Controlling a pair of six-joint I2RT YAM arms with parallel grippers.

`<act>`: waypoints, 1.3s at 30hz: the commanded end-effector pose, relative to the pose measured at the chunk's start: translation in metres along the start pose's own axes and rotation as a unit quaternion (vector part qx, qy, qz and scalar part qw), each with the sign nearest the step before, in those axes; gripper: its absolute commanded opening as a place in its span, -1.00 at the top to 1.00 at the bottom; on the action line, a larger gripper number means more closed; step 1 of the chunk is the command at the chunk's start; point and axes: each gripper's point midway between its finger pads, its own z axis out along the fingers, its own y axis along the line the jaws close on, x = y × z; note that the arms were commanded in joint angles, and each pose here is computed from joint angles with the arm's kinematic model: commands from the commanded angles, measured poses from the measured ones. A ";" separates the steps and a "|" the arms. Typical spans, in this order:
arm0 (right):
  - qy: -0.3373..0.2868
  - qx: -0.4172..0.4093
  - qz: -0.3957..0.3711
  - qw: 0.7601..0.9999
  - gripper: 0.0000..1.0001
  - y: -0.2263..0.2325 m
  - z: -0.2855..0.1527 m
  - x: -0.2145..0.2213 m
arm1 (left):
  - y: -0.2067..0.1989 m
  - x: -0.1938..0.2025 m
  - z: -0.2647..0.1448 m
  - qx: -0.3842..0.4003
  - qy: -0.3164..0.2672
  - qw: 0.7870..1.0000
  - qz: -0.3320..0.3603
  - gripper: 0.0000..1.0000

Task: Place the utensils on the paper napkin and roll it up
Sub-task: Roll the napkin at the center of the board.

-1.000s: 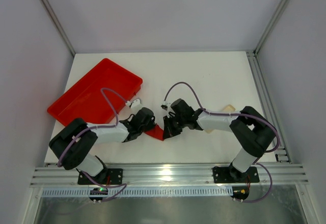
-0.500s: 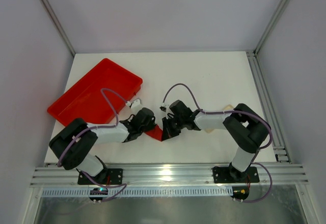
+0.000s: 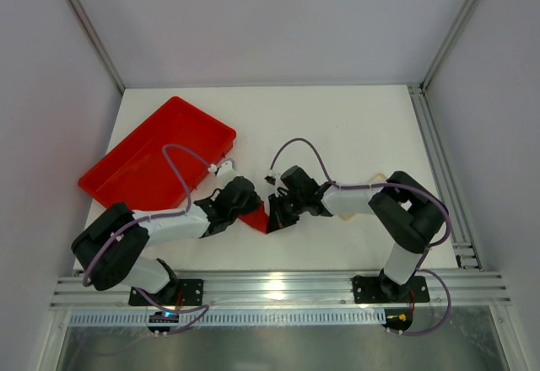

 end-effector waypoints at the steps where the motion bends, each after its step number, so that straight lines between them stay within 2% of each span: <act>1: 0.013 0.056 0.006 0.998 0.93 -0.029 0.004 0.018 | -0.020 -0.024 -0.003 0.010 -0.039 0.999 -0.006 1.00; 7: 0.014 0.052 0.008 0.999 0.93 -0.029 0.004 0.020 | -0.024 -0.025 0.009 -0.004 -0.044 0.999 0.004 1.00; 13: 0.015 0.054 0.014 0.998 0.93 -0.031 0.003 0.023 | -0.038 -0.019 0.021 0.016 -0.032 0.999 0.007 1.00; 39: 0.014 0.055 0.012 0.998 0.93 -0.030 0.001 0.020 | -0.035 -0.009 0.049 -0.004 -0.028 0.999 0.027 1.00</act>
